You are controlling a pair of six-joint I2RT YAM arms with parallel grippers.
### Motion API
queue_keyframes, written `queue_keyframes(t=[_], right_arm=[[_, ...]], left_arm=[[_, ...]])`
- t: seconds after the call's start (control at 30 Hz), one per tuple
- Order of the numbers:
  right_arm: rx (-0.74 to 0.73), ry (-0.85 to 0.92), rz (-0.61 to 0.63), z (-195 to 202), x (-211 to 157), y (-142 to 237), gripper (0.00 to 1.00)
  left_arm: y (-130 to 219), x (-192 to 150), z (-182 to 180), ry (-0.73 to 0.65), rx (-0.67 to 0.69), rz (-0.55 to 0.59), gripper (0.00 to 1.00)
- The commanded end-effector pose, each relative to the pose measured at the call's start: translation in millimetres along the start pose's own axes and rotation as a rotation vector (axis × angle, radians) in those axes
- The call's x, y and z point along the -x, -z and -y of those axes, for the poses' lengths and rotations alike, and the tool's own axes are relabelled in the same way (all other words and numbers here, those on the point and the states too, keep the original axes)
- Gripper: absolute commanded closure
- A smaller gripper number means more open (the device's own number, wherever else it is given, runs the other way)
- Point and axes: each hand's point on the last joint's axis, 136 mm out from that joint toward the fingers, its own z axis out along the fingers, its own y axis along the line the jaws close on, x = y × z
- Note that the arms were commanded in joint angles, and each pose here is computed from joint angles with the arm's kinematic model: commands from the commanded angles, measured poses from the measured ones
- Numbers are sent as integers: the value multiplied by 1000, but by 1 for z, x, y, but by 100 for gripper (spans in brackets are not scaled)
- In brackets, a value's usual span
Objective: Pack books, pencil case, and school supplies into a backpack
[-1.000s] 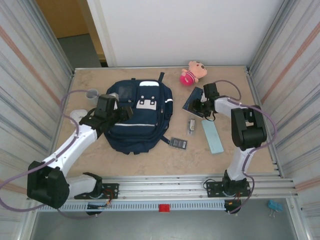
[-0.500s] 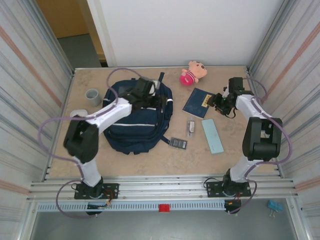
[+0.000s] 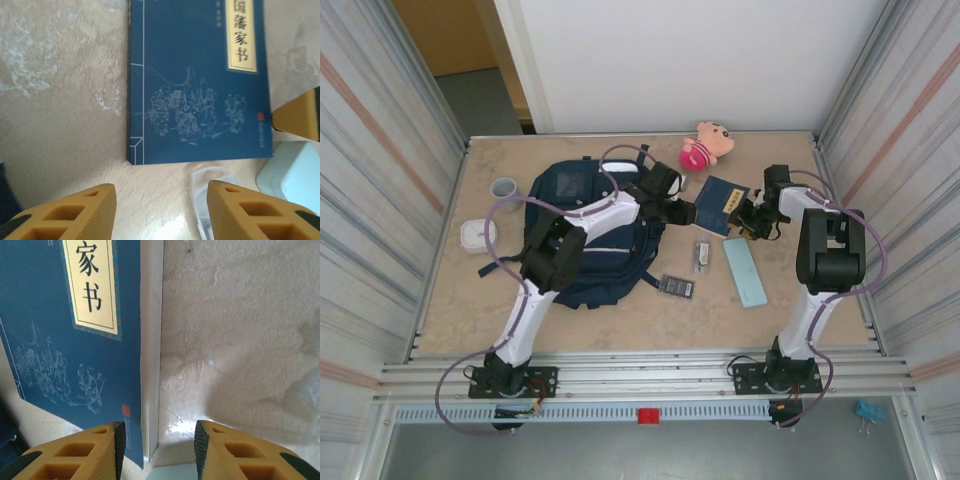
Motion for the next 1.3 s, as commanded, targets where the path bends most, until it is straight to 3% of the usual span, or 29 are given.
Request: queue_keyframes(t=[0.0, 0.17, 0.6, 0.83, 1.13, 1.27], right_arm=[[28, 22, 0, -11, 6, -4, 62], [26, 27, -25, -10, 1, -17, 65], [38, 40, -54, -13, -1, -30, 79], [72, 40, -85, -18, -7, -31, 83], [136, 32, -71, -26, -4, -24, 84], [154, 24, -51, -28, 1, -17, 83]], left_arm=[[-8, 1, -6, 37, 28, -13, 49], [-24, -6, -17, 66, 58, -23, 48], [-55, -7, -2, 70, -58, -79, 53], [-17, 20, 44, 71, -241, -15, 54], [-12, 39, 40, 87, -239, 53, 75], [-11, 44, 42, 82, -236, 76, 89]])
